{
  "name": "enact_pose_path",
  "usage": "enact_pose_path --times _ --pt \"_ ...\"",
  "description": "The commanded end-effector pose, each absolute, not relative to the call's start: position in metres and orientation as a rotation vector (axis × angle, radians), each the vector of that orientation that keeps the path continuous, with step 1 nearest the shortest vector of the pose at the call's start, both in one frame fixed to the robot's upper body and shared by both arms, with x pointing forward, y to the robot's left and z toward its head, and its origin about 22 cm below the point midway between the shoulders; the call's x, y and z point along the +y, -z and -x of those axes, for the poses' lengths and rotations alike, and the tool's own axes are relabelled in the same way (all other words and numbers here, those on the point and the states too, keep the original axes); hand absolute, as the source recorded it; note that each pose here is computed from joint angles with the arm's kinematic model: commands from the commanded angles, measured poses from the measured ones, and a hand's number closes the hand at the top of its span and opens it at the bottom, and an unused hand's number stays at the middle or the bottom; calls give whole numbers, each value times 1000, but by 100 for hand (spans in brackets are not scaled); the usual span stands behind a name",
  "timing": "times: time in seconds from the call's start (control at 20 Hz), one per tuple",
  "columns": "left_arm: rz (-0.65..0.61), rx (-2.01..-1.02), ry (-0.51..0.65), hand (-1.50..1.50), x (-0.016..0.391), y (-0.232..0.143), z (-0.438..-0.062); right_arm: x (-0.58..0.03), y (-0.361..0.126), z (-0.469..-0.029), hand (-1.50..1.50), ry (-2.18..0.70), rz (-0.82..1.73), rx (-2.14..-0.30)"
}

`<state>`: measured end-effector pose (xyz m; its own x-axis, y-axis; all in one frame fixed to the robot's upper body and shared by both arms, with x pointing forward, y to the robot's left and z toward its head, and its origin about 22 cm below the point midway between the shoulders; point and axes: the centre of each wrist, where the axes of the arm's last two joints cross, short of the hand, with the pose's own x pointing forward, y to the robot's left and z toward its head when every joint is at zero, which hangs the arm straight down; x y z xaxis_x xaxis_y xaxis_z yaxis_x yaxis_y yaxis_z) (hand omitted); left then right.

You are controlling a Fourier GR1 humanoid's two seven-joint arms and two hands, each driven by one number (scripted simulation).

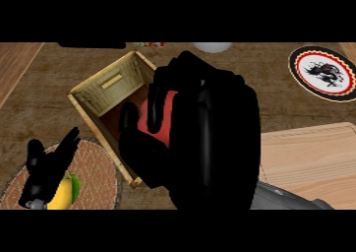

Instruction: Pick the bell pepper from the cutting board and place it in the basket

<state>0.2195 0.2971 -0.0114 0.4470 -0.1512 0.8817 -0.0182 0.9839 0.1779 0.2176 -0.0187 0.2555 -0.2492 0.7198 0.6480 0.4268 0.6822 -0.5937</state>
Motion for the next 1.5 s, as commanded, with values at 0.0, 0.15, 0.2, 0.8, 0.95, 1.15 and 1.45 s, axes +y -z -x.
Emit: enact_pose_path --times 0.0,0.15,0.2,0.8,0.95,1.15,1.45 --pt "-143 -982 63 0 301 40 -200 -13 -287 -224 150 -209 911 -1680" --pt "-135 -1009 60 0 292 33 -206 -9 -301 -242 150 -193 948 -1635" --pt "-152 -1001 72 0 287 38 -208 -9 -308 -241 150 -214 935 -1633" --pt "-144 -1011 48 0 297 35 -205 7 -328 -289 150 -186 945 -1522" --pt "-141 -1016 55 0 287 39 -208 1 -314 -293 150 -141 878 -1515" --pt "-138 -1017 52 0 293 46 -198 -22 -312 -311 150 -51 796 -1527" --pt "-132 -1008 70 0 289 38 -205 -23 -276 -312 150 -55 759 -1523"
